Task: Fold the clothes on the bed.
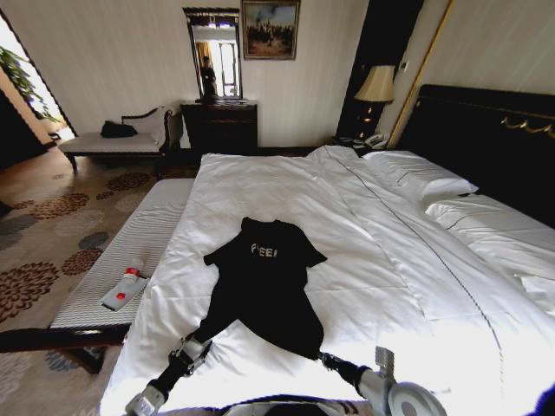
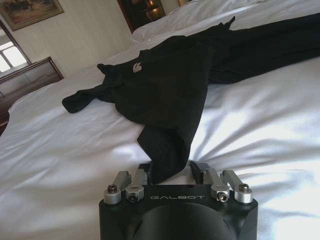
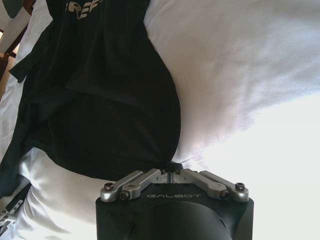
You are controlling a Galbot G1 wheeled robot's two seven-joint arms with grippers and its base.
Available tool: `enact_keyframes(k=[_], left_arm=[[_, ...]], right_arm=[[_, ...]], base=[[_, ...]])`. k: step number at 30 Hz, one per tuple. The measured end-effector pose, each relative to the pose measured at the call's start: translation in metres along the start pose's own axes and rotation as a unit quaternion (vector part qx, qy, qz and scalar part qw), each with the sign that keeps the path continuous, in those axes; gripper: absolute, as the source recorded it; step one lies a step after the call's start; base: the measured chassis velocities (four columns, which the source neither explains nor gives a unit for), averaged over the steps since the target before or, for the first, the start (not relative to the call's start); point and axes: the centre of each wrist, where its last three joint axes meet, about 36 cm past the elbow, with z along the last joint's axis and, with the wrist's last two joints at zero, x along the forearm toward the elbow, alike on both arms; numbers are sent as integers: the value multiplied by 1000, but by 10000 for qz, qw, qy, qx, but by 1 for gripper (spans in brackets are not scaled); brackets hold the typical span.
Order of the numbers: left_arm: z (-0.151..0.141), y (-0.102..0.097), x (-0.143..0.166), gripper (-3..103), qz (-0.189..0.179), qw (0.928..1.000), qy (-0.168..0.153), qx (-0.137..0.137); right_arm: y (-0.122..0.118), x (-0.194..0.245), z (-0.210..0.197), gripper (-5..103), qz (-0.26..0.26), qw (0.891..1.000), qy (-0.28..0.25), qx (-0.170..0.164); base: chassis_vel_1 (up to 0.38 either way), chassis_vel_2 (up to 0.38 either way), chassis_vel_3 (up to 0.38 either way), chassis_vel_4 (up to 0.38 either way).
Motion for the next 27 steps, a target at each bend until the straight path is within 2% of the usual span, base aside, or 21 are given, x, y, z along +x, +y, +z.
enact_keyframes(k=[2, 5, 8, 9, 11, 23, 27], left_arm=[[0, -1, -1, 34, 0, 10000, -4, 13], [-1, -2, -1, 28, -9, 10000, -8, 18], [-3, -3, 0, 12, -17, 10000, -17, 28], [-3, -3, 0, 12, -17, 10000, -17, 28], [-5, -3, 1, 3, -23, 10000, -32, 38], [-11, -5, 4, 2, -49, 9999, -95, 105], [-26, -2, 6, 2, -96, 9996, -205, 192]], right_arm=[[0, 0, 1, 0, 2, 10000, 2, 2], [1, 0, 1, 0, 4, 10000, 5, 10], [1, 0, 2, 0, 6, 10000, 4, 21], [1, 0, 2, 0, 6, 10000, 4, 21], [1, -1, 3, 0, 5, 10000, 7, 31], [4, 1, 3, 0, -21, 10000, -7, 55], [9, 7, -1, 0, -71, 9999, -60, 117]], base=[[0, 0, 0, 0], [0, 0, 0, 0], [0, 0, 0, 0], [0, 0, 0, 0], [0, 0, 0, 0], [0, 0, 0, 0], [0, 0, 0, 0]])
